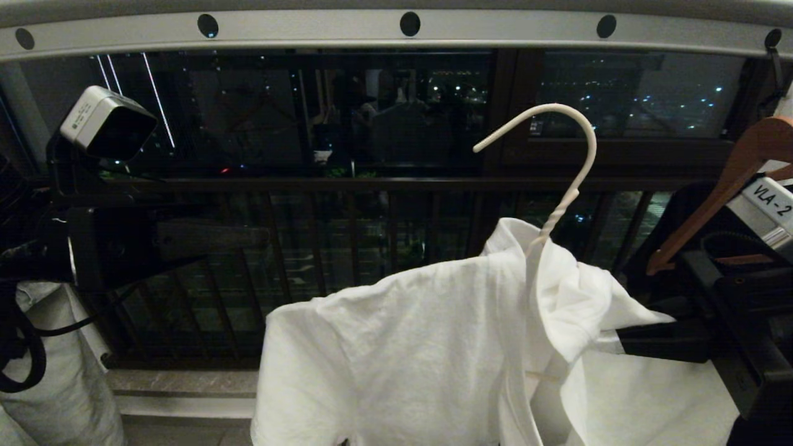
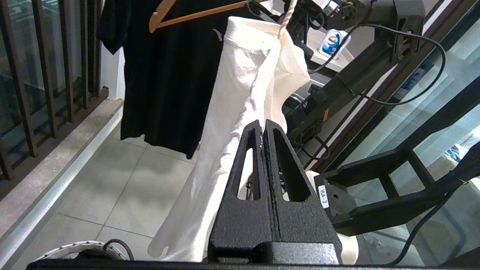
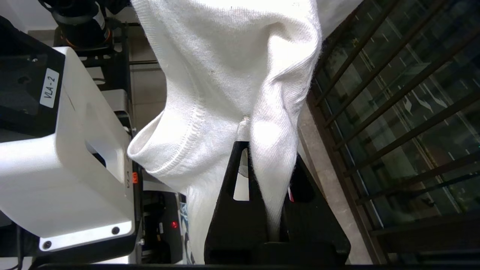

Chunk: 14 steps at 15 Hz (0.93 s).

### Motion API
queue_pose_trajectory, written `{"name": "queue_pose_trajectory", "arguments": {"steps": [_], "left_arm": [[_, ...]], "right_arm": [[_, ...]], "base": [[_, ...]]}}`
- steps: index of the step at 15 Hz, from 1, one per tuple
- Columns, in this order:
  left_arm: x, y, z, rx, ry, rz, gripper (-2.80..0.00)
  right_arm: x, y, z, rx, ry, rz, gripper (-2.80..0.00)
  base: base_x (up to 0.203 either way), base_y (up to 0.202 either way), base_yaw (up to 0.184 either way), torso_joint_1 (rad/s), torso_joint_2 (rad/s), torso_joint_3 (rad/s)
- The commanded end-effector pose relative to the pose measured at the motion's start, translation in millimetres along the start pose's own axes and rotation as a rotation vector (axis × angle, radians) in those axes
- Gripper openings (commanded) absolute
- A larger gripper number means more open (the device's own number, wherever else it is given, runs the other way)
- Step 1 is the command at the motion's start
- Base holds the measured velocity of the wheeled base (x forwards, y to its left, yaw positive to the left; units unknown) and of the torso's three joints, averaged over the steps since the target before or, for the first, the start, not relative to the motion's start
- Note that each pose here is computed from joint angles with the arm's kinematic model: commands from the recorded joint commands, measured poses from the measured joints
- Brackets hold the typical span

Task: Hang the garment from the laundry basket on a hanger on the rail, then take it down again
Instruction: Hang the clothes rack on the clothesline

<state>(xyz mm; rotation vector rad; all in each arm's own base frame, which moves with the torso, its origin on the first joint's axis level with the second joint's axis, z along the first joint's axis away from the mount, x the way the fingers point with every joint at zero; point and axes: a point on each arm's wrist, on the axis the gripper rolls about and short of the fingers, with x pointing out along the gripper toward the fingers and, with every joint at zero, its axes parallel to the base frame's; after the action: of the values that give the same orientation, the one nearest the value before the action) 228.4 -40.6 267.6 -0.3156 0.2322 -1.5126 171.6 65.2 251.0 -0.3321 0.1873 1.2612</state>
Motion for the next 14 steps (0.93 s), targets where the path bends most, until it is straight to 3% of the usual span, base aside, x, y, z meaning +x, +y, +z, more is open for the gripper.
{"name": "queue_pose_trajectory", "arguments": {"steps": [1,7,11,14], "left_arm": [[0.0,-0.5,0.0,0.0,0.004,-0.006,-2.8],[0.3,2.3,0.1,-0.005,0.004,-0.005,-2.8],[0.3,2.8,0.1,-0.006,0.004,-0.005,-2.8],[0.3,2.3,0.1,-0.005,0.004,-0.005,-2.8]], "right_arm": [[0.5,3.1,-5.3,0.018,0.008,0.011,-2.8],[-5.2,37.6,-15.2,0.0,0.005,0.072,-2.8],[-22.1,62.6,-17.4,-0.007,-0.007,0.068,-2.8],[-28.6,68.8,-13.3,0.005,-0.019,0.06,-2.8]], "base": [[0.0,0.0,0.0,0.0,0.0,0.0],[0.0,0.0,0.0,0.0,0.0,0.0],[0.0,0.0,0.0,0.0,0.0,0.0],[0.0,0.0,0.0,0.0,0.0,0.0]]}}
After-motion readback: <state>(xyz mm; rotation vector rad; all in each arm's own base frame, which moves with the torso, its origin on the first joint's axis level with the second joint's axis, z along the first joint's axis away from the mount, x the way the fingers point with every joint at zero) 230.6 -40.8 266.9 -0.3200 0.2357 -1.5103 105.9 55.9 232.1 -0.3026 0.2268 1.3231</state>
